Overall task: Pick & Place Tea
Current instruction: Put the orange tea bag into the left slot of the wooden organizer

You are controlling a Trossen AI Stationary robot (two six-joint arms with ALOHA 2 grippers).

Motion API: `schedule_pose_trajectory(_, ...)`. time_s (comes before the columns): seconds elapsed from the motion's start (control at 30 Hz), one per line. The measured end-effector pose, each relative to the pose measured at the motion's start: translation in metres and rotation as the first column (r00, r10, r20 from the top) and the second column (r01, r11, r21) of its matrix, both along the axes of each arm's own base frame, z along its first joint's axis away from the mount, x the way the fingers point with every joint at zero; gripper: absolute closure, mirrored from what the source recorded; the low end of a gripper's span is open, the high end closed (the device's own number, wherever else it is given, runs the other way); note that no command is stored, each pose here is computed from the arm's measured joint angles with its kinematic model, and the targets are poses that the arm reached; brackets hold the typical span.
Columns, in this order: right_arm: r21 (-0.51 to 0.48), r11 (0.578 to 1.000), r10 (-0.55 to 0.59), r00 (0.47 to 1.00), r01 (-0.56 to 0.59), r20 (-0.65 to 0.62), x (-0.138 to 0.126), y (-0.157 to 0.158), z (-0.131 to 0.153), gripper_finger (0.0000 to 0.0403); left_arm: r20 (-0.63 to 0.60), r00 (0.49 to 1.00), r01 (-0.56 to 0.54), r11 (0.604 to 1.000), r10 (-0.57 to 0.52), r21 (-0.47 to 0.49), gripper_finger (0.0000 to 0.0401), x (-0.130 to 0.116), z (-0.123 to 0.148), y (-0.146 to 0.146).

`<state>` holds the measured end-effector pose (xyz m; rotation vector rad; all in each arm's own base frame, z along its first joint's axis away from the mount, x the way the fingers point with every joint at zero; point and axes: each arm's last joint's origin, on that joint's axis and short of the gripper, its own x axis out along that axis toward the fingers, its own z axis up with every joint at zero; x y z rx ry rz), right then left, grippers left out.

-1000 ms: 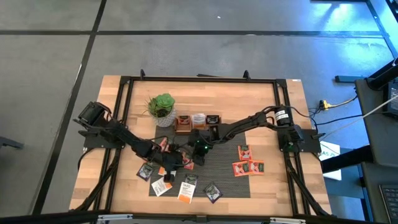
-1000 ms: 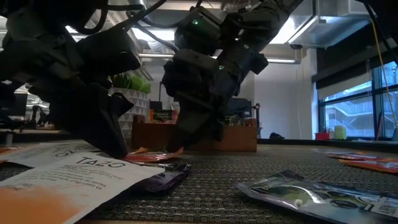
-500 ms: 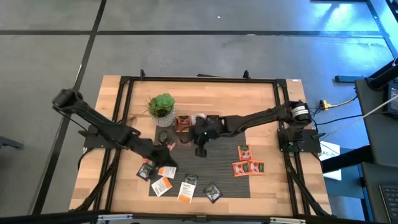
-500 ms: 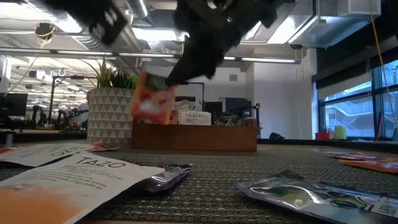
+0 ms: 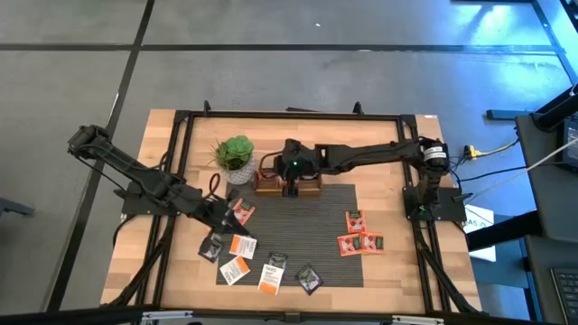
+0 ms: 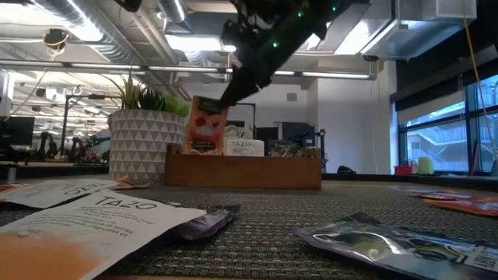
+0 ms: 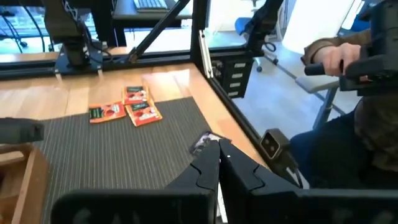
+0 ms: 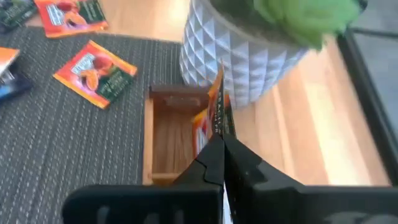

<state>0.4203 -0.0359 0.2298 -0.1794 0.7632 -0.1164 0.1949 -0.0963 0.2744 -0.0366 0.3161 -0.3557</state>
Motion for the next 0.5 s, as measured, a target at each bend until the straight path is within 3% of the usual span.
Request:
schedule_pose_trajectory(0.2, 0.041, 0.999, -0.004, 1.0, 0.005, -0.017, 0.004, -0.01, -0.019, 0.04, -0.02, 0.998, -0.051, 0.998, 0.052, 0.03, 0.0397, 0.0, -0.003, 0.002)
schedule_pose_trajectory(0.5, -0.009, 1.0, -0.019, 0.999, 0.018, -0.026, 0.006, -0.011, -0.025, 0.0396, -0.025, 0.997, -0.069, 0.997, 0.07, 0.039, 0.0397, 0.0, -0.004, 0.002)
